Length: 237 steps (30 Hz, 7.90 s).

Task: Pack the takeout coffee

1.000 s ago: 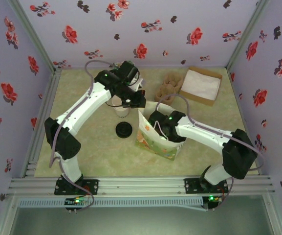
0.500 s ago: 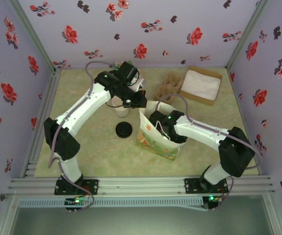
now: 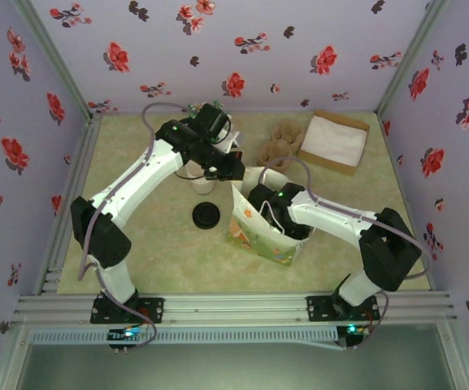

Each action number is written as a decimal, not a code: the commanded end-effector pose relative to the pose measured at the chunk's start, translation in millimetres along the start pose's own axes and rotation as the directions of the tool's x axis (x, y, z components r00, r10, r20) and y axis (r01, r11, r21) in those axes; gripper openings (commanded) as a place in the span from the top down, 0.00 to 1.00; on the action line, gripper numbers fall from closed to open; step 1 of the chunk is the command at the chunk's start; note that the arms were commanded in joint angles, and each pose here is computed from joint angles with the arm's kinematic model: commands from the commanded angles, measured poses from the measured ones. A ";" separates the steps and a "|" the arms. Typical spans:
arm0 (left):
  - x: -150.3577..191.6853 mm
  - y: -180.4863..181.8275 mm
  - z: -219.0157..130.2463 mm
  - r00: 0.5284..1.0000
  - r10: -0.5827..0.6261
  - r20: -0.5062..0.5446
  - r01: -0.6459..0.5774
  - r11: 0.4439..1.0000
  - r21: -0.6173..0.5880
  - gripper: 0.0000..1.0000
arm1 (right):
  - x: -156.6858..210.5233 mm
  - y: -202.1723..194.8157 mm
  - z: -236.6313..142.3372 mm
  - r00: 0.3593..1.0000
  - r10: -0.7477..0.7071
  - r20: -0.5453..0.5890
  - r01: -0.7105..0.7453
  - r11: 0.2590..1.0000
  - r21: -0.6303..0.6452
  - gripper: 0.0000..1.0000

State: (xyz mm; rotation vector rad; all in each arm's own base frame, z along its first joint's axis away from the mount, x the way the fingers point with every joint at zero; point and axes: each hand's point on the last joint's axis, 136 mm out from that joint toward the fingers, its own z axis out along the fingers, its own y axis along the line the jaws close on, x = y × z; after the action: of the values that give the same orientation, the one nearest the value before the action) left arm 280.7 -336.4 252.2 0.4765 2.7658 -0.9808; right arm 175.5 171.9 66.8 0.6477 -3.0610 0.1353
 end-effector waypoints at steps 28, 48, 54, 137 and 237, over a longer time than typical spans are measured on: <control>-6.9 -23.0 -27.7 0.993 0.088 0.084 -0.095 0.992 0.088 1.00 | 3.9 -11.0 -3.0 0.999 0.022 -0.047 -0.021 0.999 0.033 0.01; -2.7 -22.5 -27.0 0.996 0.070 0.052 -0.074 0.994 0.077 1.00 | -1.8 -12.1 -67.3 0.995 -0.092 0.034 0.089 0.994 0.069 0.01; -1.9 -21.0 -26.2 0.997 0.069 0.046 -0.072 0.995 0.070 1.00 | -9.2 -23.4 -96.7 0.988 -0.097 0.116 0.084 0.990 0.114 0.01; 0.1 -8.4 -18.7 0.996 0.077 0.033 -0.078 0.997 0.007 1.00 | -134.8 -99.5 -340.7 0.565 0.322 0.760 -0.133 0.944 -0.301 0.14; 29.6 36.2 -36.0 0.999 0.033 0.030 -0.030 0.995 -0.090 1.00 | -339.9 -13.9 -252.8 0.628 0.108 0.770 0.246 0.912 -0.328 1.00</control>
State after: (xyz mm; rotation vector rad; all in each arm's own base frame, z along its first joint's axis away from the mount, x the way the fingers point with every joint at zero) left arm 263.0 -285.4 246.4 0.4786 2.7488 -0.8725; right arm 502.0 330.0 272.6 0.9308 -3.5708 -1.0598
